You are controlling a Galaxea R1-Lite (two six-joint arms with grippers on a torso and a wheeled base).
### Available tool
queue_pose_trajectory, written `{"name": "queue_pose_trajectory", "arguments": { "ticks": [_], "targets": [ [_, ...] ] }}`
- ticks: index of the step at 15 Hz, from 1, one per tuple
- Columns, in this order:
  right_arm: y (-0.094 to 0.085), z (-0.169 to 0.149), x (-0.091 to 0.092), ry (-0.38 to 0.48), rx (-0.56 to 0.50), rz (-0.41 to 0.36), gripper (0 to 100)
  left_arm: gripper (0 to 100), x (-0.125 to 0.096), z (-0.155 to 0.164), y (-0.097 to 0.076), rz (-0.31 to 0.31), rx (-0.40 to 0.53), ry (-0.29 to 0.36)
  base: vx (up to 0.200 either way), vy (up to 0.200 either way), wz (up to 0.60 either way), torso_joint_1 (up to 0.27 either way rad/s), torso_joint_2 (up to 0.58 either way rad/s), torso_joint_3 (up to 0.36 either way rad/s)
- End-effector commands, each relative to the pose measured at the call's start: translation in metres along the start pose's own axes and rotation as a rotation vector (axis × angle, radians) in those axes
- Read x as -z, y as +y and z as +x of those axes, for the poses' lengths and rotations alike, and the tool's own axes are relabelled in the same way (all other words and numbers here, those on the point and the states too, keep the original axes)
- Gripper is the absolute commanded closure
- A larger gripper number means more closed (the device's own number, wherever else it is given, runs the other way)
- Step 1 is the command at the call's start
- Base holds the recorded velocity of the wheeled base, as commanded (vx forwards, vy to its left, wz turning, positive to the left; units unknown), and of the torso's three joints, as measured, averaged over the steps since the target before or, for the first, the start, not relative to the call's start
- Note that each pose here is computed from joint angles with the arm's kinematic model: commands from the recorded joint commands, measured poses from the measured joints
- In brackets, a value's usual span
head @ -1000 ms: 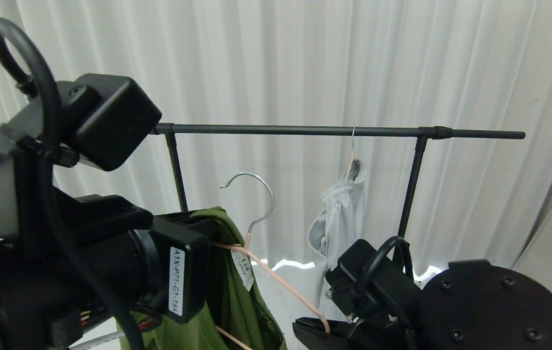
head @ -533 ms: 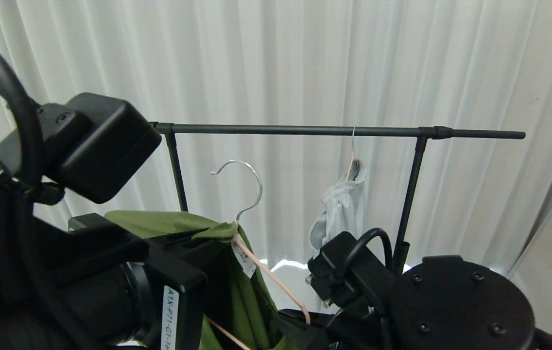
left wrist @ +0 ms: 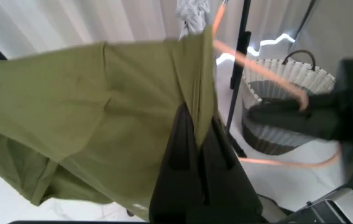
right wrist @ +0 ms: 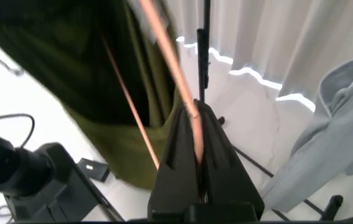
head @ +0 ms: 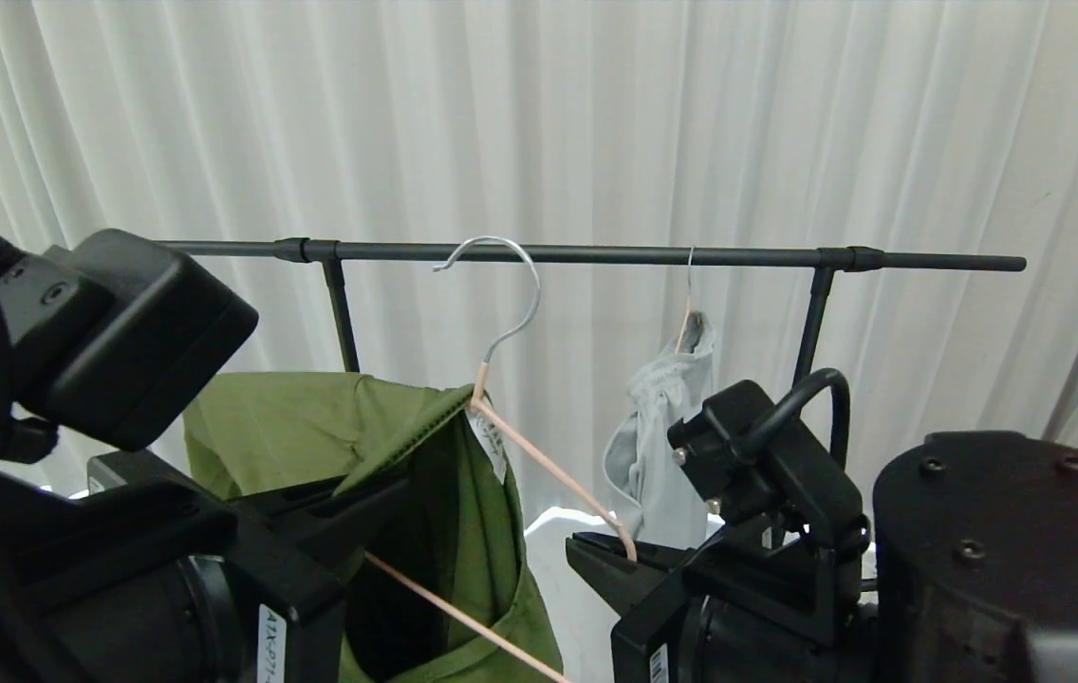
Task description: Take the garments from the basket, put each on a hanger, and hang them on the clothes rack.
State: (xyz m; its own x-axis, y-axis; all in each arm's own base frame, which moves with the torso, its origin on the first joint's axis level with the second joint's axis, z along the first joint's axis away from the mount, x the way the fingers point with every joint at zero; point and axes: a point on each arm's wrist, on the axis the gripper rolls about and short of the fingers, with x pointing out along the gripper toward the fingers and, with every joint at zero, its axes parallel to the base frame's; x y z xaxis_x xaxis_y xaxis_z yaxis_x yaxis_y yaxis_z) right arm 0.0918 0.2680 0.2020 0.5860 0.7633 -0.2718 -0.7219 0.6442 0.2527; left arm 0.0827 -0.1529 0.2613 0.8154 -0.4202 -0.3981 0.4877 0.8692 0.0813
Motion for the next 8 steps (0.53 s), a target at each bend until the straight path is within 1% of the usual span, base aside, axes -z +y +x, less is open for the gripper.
{"name": "queue_pose_trajectory", "arguments": {
  "ticks": [1,2,5,8],
  "targets": [
    [-0.001,-0.009,-0.009,-0.033,-0.008,0.011,100,100,0.001,-0.001,0.0,0.002,0.003,-0.001,0.0,0.0,0.0,0.0,0.0,0.0],
    [-0.001,-0.01,-0.009,-0.039,-0.003,0.013,100,0,0.001,-0.001,0.0,0.003,0.003,-0.001,0.0,0.0,0.0,0.0,0.0,0.0],
    [-0.002,-0.015,-0.013,-0.067,0.016,0.022,100,0,0.003,-0.001,0.001,0.008,-0.001,0.004,0.0,0.0,0.0,0.0,0.0,0.0],
    [0.0,-0.017,-0.021,-0.146,-0.009,0.045,100,0,0.006,-0.005,0.005,0.004,0.0,-0.001,0.0,0.0,0.0,0.0,0.0,0.0]
  ]
}}
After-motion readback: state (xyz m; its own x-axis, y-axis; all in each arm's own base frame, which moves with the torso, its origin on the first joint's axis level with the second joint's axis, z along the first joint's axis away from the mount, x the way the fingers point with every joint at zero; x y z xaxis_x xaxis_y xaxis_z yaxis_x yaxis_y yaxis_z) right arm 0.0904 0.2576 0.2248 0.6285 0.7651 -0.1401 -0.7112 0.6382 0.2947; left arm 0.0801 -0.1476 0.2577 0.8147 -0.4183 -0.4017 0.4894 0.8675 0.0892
